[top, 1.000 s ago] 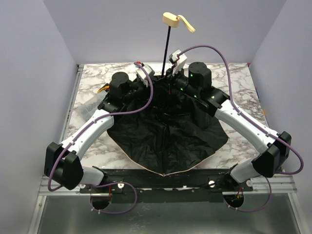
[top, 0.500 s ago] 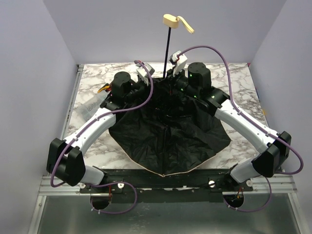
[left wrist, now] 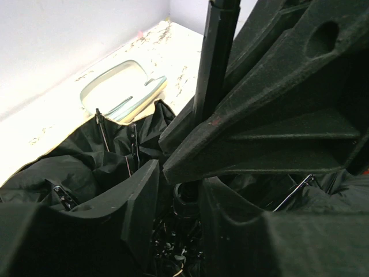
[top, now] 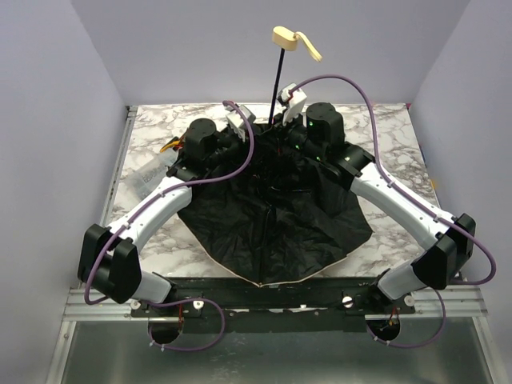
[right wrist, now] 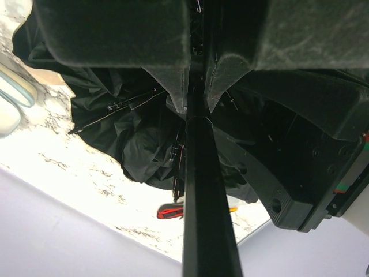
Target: Open the umbrella
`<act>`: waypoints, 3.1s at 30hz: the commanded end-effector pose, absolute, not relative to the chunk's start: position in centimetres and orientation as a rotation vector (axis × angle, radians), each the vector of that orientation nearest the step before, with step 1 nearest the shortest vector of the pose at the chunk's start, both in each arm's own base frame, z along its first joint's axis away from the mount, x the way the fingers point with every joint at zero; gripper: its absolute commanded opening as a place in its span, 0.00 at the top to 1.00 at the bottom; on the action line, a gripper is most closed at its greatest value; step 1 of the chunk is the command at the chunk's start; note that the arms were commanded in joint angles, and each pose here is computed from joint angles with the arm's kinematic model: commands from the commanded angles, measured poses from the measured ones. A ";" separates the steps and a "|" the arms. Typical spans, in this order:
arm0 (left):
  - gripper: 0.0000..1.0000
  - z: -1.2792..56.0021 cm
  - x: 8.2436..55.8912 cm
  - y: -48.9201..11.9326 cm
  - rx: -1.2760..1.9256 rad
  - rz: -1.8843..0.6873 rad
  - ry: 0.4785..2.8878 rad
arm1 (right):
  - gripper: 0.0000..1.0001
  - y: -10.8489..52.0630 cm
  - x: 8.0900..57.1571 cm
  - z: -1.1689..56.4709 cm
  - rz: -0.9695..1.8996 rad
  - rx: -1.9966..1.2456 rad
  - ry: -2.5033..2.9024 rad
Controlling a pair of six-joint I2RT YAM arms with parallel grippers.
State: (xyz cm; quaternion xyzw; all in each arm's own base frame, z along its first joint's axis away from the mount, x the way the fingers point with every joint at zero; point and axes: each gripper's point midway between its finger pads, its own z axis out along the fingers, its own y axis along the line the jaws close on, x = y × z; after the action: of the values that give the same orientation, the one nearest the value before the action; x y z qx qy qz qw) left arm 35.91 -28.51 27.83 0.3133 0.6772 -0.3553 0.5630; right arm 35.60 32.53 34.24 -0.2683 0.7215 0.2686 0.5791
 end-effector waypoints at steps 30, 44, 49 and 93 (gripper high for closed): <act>1.00 24.3 29.0 -27.0 0.830 -1.077 1.678 | 0.62 30.6 33.9 50.3 0.784 -0.398 1.105; 1.00 26.8 29.8 -26.8 0.745 -1.085 1.646 | 0.56 31.3 33.1 47.6 0.808 -0.469 1.188; 1.00 29.1 31.1 -26.1 0.675 -1.098 1.611 | 0.56 29.0 31.7 45.1 0.756 -0.457 1.298; 0.66 29.3 32.0 -27.9 1.034 -0.812 1.470 | 1.00 35.2 33.3 49.1 0.966 -0.548 1.127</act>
State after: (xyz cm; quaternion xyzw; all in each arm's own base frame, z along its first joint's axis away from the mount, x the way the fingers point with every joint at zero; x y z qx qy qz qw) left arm 31.05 -27.96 33.24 0.4409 0.5776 -0.3593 0.5856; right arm 33.87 35.79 43.21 -0.2499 0.5740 0.4266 0.6527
